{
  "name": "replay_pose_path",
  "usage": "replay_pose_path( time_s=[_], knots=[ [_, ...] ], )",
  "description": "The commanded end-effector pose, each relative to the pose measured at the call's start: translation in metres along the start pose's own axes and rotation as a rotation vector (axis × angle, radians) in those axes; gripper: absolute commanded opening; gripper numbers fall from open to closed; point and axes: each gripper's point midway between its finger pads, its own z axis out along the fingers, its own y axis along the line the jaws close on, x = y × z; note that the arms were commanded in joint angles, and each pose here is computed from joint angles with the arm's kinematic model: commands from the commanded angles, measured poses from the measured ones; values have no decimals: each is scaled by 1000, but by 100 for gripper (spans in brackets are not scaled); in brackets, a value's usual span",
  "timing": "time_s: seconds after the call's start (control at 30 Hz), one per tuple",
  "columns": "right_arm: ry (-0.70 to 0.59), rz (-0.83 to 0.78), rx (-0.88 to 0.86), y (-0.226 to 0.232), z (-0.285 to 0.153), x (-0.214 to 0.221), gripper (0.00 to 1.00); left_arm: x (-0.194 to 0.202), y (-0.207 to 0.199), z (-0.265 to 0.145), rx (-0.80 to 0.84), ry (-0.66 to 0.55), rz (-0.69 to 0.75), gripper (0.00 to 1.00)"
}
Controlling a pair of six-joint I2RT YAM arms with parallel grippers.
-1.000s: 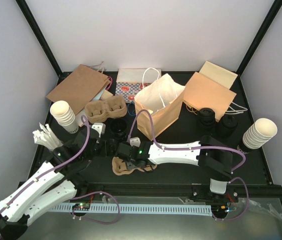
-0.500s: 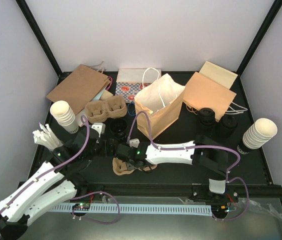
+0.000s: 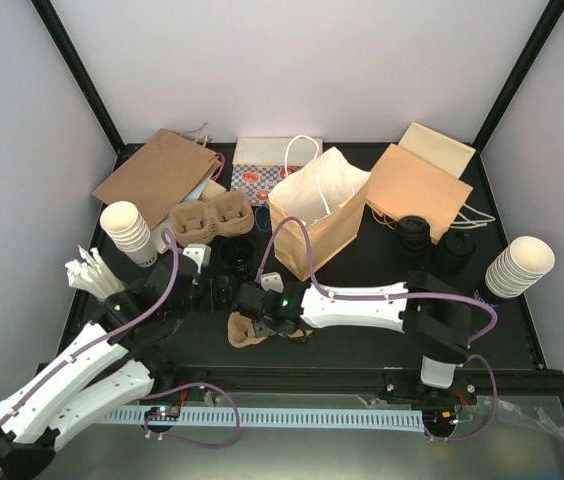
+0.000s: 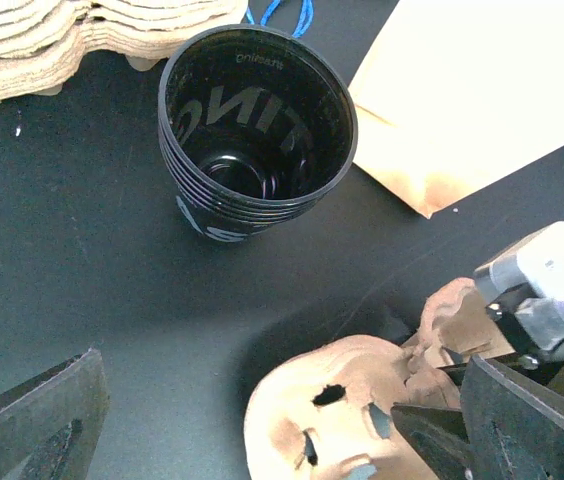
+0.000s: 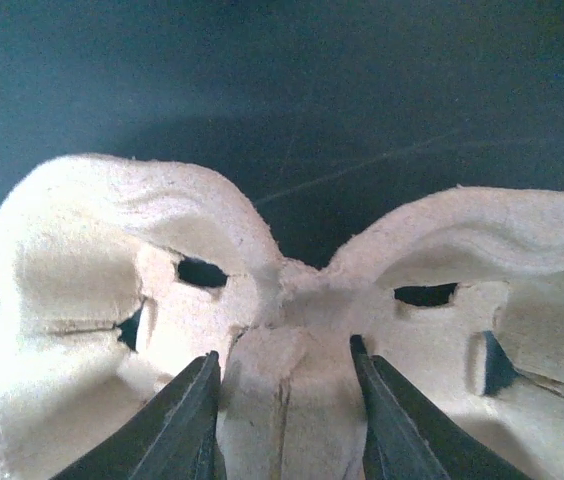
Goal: Pack the takeout coffee
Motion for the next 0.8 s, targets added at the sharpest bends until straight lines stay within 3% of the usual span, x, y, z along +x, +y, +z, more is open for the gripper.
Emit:
replay_pose_path(
  time_s=[0.0,0.37,0.77],
  knots=[
    [-73,8,-3,-7,-21,-16,38,-19,-7,-12,10,-49,7,99],
    [-137,-26,-42,-7,-53,-31,37,-27,-8,-18,2,-63,15,99],
    [-226,-85,-78,-13,-100,-48,37,-51,-9,-51,-20,-118,33,99]
  ],
)
